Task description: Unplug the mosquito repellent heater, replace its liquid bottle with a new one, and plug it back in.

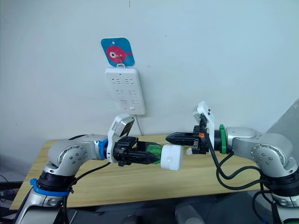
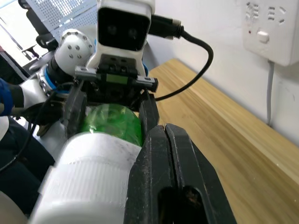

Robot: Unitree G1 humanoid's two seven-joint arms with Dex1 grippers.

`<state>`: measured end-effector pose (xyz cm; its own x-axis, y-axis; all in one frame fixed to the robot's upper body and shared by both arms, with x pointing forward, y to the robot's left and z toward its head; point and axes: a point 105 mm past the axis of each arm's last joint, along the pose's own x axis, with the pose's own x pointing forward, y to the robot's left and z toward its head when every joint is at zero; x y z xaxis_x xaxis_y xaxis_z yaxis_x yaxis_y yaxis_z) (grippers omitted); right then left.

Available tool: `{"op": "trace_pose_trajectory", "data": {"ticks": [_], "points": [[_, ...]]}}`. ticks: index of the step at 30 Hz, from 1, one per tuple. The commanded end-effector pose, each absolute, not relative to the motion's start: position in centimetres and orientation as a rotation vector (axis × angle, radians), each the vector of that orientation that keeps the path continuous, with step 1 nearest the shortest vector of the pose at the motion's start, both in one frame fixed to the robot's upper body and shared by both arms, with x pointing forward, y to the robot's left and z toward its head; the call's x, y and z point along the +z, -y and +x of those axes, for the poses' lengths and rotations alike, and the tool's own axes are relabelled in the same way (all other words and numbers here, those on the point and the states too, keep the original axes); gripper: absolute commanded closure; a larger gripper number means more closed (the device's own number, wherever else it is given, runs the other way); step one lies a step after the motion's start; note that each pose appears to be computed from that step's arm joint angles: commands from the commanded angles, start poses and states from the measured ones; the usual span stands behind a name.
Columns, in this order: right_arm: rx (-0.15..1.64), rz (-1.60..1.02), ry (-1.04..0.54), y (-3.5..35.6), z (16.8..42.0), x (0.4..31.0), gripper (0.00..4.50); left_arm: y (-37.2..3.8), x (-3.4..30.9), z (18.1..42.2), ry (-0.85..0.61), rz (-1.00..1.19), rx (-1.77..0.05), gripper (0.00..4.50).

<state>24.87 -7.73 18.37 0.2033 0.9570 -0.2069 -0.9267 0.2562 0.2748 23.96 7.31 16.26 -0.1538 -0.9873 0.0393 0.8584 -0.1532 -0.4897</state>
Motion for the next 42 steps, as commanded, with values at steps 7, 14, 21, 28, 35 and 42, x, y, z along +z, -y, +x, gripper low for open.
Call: {"op": "trace_pose_trajectory", "data": {"ticks": [7, 14, 21, 28, 35, 42], "points": [[1.347, 0.100, -0.447, 7.8, 23.5, 16.5, 4.50, -7.7, 18.9, 24.4, -0.342, -0.474, -1.701, 2.16], [1.312, 0.168, -0.385, 7.5, 24.1, 17.5, 4.50, -8.0, 18.1, 23.8, -0.401, -0.463, -1.709, 2.16], [1.231, 0.147, -0.401, 8.2, 24.8, 16.8, 4.50, -8.2, 18.6, 24.5, -0.377, -0.521, -1.673, 2.16], [1.056, -0.032, -0.334, 11.8, 26.0, 15.8, 4.14, -9.3, 17.9, 24.8, -0.399, -0.501, -1.613, 2.16], [1.179, -0.393, -0.239, 13.2, 23.4, 17.3, 1.87, -9.8, 17.6, 25.3, -0.398, -0.480, -1.590, 2.16], [1.284, -0.556, -0.109, 11.0, 21.8, 18.5, 0.77, -9.7, 17.5, 25.6, -0.395, -0.468, -1.600, 2.16]]}}
